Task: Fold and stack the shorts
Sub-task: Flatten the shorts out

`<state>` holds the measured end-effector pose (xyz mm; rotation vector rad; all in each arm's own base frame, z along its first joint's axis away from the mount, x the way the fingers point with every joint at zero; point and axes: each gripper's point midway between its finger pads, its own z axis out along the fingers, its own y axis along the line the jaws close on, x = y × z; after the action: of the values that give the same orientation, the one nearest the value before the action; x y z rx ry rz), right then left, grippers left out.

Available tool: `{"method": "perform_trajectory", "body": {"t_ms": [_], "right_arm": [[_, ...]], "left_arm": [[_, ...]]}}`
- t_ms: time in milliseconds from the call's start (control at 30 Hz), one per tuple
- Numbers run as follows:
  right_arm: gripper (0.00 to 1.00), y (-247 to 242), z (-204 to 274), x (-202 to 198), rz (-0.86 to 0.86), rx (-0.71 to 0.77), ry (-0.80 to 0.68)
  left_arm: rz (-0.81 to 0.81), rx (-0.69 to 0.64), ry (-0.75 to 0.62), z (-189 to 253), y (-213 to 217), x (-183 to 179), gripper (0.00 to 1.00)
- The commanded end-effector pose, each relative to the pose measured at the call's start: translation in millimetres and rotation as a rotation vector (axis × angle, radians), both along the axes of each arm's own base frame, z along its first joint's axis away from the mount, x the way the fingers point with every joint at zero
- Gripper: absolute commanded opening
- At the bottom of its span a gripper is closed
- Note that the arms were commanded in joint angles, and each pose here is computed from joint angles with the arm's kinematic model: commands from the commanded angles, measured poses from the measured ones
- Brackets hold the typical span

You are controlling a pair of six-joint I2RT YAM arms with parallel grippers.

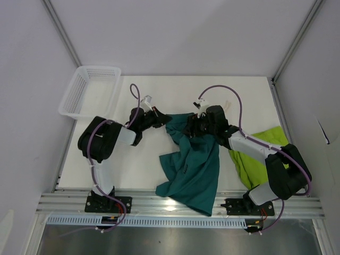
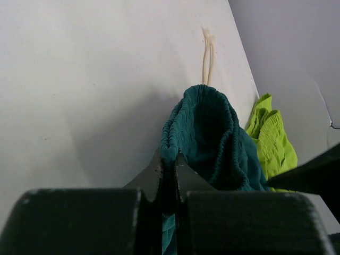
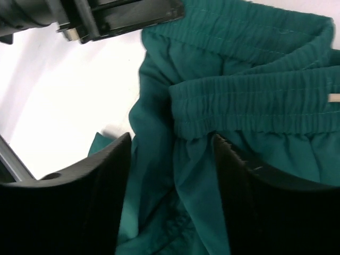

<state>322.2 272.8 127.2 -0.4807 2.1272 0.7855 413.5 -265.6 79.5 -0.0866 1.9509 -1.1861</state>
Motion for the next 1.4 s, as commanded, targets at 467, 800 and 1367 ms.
{"method": "perform_trajectory", "body": {"t_ms": [467, 800, 1367], "right_arm": [[0.75, -27, 28, 25, -0.21, 0.012, -0.13], [0.73, 7, 50, -1, -0.046, 0.068, -0.212], [0.0, -14, 30, 20, -0.184, 0.008, -0.151]], "left_arm": [[-0.153, -0.149, -0.457, 132, 13, -53, 0.0], [-0.207, -0.203, -0.518, 160, 0, -87, 0.0], [-0.1, -0.076, -0.446, 167, 18, -80, 0.0]]}}
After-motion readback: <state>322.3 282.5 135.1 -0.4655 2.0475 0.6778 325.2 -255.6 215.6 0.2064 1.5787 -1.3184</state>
